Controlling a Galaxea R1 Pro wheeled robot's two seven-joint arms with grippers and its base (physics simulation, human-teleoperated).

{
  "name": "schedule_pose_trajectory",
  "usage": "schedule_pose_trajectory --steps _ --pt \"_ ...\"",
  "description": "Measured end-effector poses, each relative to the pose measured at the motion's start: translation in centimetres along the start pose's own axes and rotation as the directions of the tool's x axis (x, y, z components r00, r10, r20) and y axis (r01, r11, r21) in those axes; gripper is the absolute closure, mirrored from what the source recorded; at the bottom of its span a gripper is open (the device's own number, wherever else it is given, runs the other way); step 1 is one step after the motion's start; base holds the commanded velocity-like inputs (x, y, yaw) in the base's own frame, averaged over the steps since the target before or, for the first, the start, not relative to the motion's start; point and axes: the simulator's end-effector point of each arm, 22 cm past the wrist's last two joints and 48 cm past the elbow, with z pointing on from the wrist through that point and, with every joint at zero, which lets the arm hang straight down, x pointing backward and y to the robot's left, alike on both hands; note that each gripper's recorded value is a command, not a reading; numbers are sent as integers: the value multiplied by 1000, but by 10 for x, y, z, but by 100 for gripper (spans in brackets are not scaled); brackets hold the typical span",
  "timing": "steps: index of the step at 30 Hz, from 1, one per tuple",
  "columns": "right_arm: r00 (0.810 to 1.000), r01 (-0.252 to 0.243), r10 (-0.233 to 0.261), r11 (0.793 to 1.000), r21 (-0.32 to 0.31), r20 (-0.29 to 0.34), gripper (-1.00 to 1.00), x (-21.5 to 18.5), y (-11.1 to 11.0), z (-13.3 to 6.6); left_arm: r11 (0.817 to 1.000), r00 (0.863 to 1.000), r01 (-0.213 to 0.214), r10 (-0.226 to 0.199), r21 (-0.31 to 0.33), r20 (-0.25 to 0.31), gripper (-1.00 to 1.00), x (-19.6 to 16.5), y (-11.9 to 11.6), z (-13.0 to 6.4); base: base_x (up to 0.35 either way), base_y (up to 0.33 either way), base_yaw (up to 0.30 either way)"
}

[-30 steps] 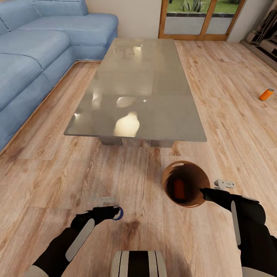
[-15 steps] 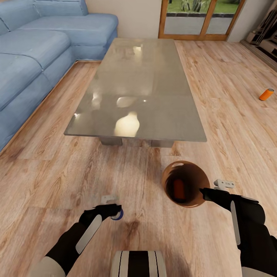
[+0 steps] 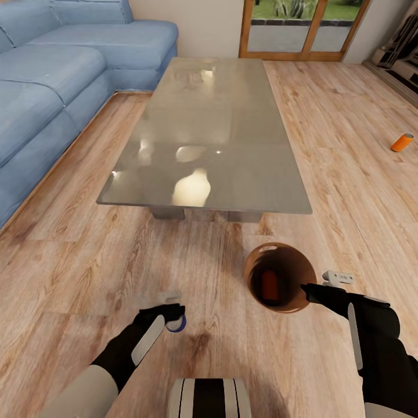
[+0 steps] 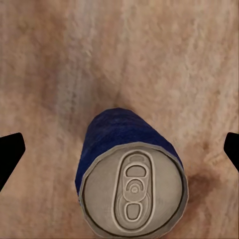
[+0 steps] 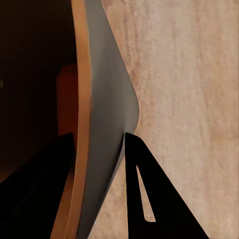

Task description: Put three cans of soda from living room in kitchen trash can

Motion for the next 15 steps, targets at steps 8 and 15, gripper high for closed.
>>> schedule_pose_trajectory --steps 8,15 --pt "1000 0 0 1000 -1 0 100 0 0 0 1000 1000 10 -10 -16 -13 -100 10 4 6 0 0 0" --pt "1000 1 -1 1000 1 0 100 0 -1 0 999 999 20 -21 -31 -31 -100 24 5 13 0 0 0"
